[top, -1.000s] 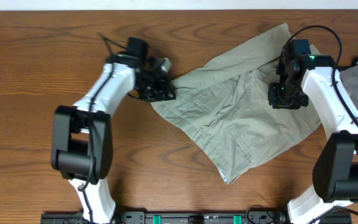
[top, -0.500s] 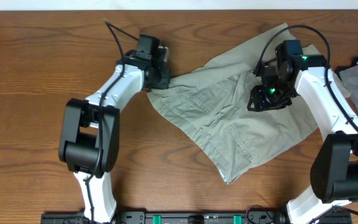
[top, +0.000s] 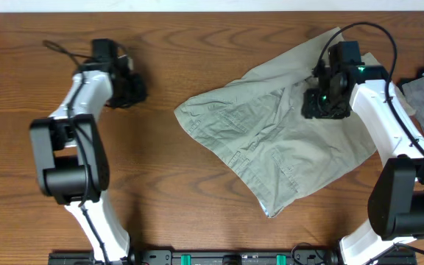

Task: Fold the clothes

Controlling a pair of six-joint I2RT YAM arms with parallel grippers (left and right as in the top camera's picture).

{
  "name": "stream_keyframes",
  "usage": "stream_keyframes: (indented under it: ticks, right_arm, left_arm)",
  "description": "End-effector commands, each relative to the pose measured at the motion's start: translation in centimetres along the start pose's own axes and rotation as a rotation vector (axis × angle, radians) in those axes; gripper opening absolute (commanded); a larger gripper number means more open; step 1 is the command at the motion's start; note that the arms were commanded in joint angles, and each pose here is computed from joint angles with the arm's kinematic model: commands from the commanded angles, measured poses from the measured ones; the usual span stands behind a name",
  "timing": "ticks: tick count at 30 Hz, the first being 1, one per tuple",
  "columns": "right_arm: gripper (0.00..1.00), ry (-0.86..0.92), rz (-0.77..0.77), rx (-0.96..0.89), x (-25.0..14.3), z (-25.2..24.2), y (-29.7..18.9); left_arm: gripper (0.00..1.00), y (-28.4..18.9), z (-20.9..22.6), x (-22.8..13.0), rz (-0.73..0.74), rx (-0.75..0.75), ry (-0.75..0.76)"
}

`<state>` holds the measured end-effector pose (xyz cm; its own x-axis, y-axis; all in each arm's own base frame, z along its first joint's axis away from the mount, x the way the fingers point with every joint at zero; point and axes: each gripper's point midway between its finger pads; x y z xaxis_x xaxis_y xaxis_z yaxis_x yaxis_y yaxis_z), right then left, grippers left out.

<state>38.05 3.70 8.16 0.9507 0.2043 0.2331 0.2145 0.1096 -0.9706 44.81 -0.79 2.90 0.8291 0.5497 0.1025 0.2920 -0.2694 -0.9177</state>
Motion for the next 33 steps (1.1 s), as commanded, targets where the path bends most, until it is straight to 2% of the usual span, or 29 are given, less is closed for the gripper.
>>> stream_keyframes:
  ticks: [1, 3, 8, 14, 17, 21, 25, 29, 33]
  right_arm:
    - [0.3, 0.114, 0.058, -0.08, -1.7, -2.7, 1.3]
    - [0.24, 0.128, 0.11, -0.06, -2.9, -2.7, 1.9]
    - [0.18, 0.117, 0.272, -0.01, -6.7, -1.4, 4.1]
    - [0.16, 0.045, 0.342, 0.139, -9.4, 2.9, 8.4]
    - [0.15, -0.1, 0.358, 0.281, -10.0, 6.7, 9.0]
    - [0.16, -0.45, 0.328, 0.518, -11.0, 14.0, 7.8]
    - [0.17, -0.699, 0.359, 0.545, -12.3, 17.8, 6.8]
    - [0.14, -0.805, 0.315, 0.487, -10.4, 19.7, 5.8]
    - [0.12, -0.731, 0.184, 0.367, -5.1, 18.3, 3.9]
  left_arm:
    - [0.29, -4.3, -4.3, -1.6, 0.053, -0.173, 0.029]
    - [0.3, -5.6, -5.1, -3.9, 0.132, -0.203, 0.017]
    - [0.3, -6.7, -5.7, -8.7, 0.276, -0.165, 0.04]
    - [0.31, -6.7, -6.2, -12.5, 0.382, -0.123, 0.104]
    - [0.31, -6.7, -6.5, -14.0, 0.423, -0.106, 0.131]
    - [0.34, -6.7, -6.9, -15.5, 0.459, -0.09, 0.16]
    - [0.36, -6.7, -7.2, -16.1, 0.468, -0.087, 0.175]
    - [0.39, -6.6, -7.0, -15.9, 0.457, -0.07, 0.181]
    - [0.4, -6.3, -6.2, -15.6, 0.439, -0.028, 0.188]
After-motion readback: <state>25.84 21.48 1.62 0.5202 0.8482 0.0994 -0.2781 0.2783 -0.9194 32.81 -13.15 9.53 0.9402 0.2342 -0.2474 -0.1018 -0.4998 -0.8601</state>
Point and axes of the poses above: each gripper's point midway between its finger pads, its own y axis out along the fingers, its own z axis along the line the jaws close on, x = y × z, and after that the axes turned 15 degrees about -y, right-handed
